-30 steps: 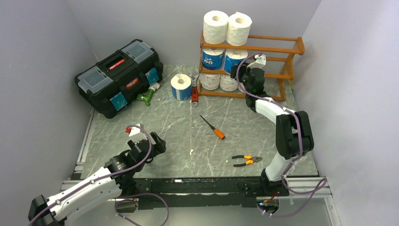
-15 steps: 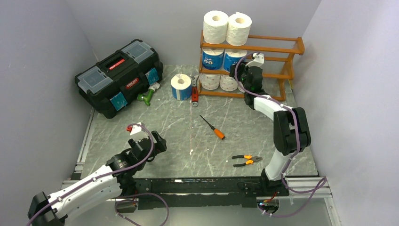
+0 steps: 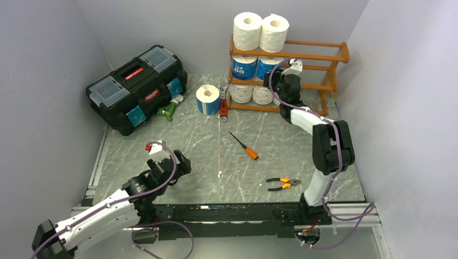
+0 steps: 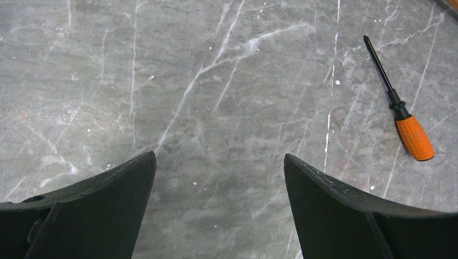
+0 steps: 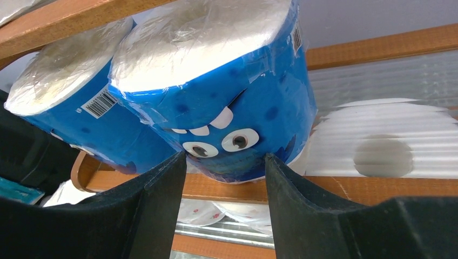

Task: Place and organize the paper towels onto the shelf
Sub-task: Place the paper towel on the shelf.

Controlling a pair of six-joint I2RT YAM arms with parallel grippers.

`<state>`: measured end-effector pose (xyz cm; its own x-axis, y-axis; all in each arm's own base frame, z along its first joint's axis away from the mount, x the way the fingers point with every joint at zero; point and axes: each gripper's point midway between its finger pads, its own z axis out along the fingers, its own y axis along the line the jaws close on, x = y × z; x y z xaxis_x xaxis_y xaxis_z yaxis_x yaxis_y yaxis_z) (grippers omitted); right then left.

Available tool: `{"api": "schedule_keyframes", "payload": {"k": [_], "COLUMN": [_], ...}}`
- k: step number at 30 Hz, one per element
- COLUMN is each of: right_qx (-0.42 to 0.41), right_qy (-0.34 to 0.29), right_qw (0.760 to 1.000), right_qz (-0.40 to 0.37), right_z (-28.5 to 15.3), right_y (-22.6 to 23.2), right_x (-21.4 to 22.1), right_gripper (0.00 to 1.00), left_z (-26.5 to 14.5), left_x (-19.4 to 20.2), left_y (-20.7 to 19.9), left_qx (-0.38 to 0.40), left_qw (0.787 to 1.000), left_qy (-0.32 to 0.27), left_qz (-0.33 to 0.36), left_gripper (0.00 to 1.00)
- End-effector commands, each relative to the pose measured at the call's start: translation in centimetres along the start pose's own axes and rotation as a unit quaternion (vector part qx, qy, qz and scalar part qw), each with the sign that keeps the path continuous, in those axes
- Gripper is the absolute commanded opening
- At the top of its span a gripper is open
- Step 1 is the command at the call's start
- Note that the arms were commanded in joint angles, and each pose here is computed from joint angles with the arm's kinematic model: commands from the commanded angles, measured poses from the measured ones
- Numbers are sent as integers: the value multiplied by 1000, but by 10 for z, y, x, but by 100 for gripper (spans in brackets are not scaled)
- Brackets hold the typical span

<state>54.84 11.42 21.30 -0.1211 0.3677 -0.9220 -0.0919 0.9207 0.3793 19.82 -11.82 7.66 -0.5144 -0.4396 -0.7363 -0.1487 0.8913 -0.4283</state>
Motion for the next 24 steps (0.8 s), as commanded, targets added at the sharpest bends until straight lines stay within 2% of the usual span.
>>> {"api": "schedule_keyframes", "payload": {"k": [1, 14, 24], "right_qx": [-8, -9, -33], "right_qy": [-18, -8, -34], "right_qw": [1000, 1000, 999], "right_qz": [-1, 2, 4], "right_z": [8, 13, -22], "right_y": [5, 4, 20], "right_x": [-16, -7, -39], "right_gripper": [57, 60, 75], "left_z": [-3, -2, -2], "left_x": [-17, -15, -15], "left_y": [-12, -11, -14], "left_qx": [13, 13, 21], "left_qw": [1000, 1000, 1000], "left_qy": [-24, -21, -21], "left_qz": [-15, -16, -12], "left_gripper": [94, 95, 95]}}
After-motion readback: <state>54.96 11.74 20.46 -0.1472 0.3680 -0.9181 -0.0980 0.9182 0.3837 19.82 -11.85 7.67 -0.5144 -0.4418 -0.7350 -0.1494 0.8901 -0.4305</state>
